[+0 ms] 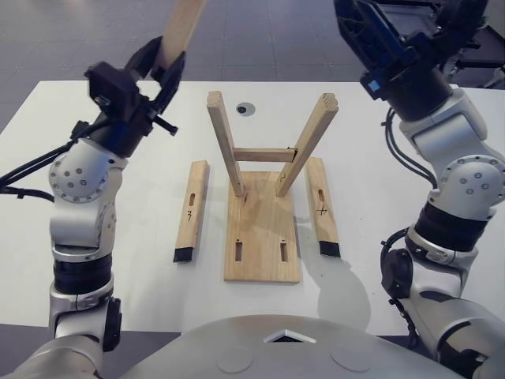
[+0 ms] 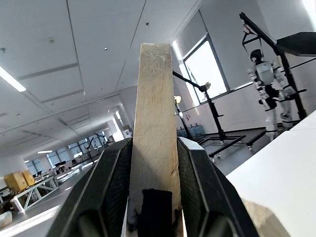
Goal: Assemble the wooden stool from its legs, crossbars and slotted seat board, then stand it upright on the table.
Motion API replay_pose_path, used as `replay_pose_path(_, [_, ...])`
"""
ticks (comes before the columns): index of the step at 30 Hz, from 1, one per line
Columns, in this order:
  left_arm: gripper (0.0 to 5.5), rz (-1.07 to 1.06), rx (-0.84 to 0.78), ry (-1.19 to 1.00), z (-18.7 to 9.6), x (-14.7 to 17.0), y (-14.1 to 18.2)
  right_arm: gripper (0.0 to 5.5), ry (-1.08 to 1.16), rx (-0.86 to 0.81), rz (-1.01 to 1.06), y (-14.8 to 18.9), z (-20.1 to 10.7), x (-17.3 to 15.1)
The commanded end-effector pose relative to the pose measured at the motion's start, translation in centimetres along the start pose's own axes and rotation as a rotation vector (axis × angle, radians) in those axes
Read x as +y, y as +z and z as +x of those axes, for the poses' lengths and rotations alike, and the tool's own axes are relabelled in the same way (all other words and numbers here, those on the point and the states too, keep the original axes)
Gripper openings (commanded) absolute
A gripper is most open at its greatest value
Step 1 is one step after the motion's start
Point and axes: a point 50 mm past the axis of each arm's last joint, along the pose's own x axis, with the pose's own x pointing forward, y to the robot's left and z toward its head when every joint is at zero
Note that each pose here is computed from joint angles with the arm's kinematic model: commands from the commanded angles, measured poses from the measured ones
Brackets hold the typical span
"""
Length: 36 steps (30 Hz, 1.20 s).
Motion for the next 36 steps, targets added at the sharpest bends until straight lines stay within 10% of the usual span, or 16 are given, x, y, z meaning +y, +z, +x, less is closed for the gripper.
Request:
replay_pose_path(1, [1.28, 0.044, -0.092, -0.077, 1.8, -1.3, 1.3, 4.19, 0.050, 0.004, 0.044, -1.0, 1.3, 1.4])
replay_pose_path(9, [1.28, -0.031, -0.120, -0.179, 3.0, -3.6, 1.3, 4.19, 0.097, -0.032, 0.114, -2.1, 2.7, 2.6])
replay_pose_path(29, [1.28, -0.031, -0.077, -0.206, 2.9, -4.5, 0.5, 0.52, 0.039, -0.019, 0.119, -3.6, 2.9, 2.0])
replay_pose_path(36, [1.28, -0.046, -0.078, -0.222, 3.0, -4.8, 0.4, 0.39, 0.036, -0.037, 0.107, -3.4, 3.0, 1.8])
